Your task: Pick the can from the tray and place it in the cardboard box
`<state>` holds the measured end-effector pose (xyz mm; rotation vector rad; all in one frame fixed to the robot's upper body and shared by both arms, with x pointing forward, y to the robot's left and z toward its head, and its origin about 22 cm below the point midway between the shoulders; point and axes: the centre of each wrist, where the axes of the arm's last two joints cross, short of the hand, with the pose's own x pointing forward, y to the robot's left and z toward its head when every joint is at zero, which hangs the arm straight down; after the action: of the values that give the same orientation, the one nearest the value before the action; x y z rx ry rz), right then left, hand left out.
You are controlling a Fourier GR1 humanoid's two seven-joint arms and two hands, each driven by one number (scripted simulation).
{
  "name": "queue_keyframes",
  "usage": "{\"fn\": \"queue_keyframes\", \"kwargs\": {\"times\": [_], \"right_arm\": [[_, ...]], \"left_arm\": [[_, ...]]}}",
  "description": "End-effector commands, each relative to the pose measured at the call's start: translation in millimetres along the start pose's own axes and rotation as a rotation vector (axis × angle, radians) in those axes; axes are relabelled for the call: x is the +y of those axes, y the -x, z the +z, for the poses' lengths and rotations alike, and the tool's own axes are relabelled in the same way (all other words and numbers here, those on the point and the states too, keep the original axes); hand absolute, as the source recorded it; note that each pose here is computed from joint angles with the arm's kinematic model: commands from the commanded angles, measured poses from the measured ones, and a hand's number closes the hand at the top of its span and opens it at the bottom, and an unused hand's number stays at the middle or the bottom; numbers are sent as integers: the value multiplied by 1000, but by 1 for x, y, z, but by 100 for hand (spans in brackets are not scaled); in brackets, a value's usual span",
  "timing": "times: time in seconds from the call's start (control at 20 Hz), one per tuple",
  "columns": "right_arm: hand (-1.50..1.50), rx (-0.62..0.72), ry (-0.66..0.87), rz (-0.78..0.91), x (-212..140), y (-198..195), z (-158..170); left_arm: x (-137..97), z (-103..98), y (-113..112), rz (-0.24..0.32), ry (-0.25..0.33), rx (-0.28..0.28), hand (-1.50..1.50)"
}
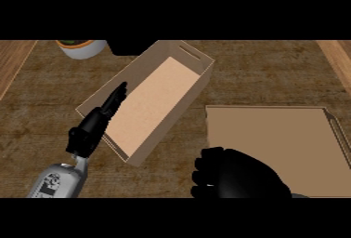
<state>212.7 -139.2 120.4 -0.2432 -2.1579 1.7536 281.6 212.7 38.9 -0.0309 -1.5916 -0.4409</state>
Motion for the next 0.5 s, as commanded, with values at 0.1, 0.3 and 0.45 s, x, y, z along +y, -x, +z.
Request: {"fn": "queue_keyframes", "kwargs": {"times": [0.1, 0.3, 0.45], "right_arm": [[150, -24, 147, -97, -53, -25, 16], [150, 48, 204, -182, -75, -11, 22], [150, 123, 219, -179, -87, -19, 8]], "left_arm": [[11, 2, -4, -11, -3, -4, 0], [-8, 4, -1, -6, 1, -29, 0], [-13, -22, -18, -8, 1, -1, 0]]}}
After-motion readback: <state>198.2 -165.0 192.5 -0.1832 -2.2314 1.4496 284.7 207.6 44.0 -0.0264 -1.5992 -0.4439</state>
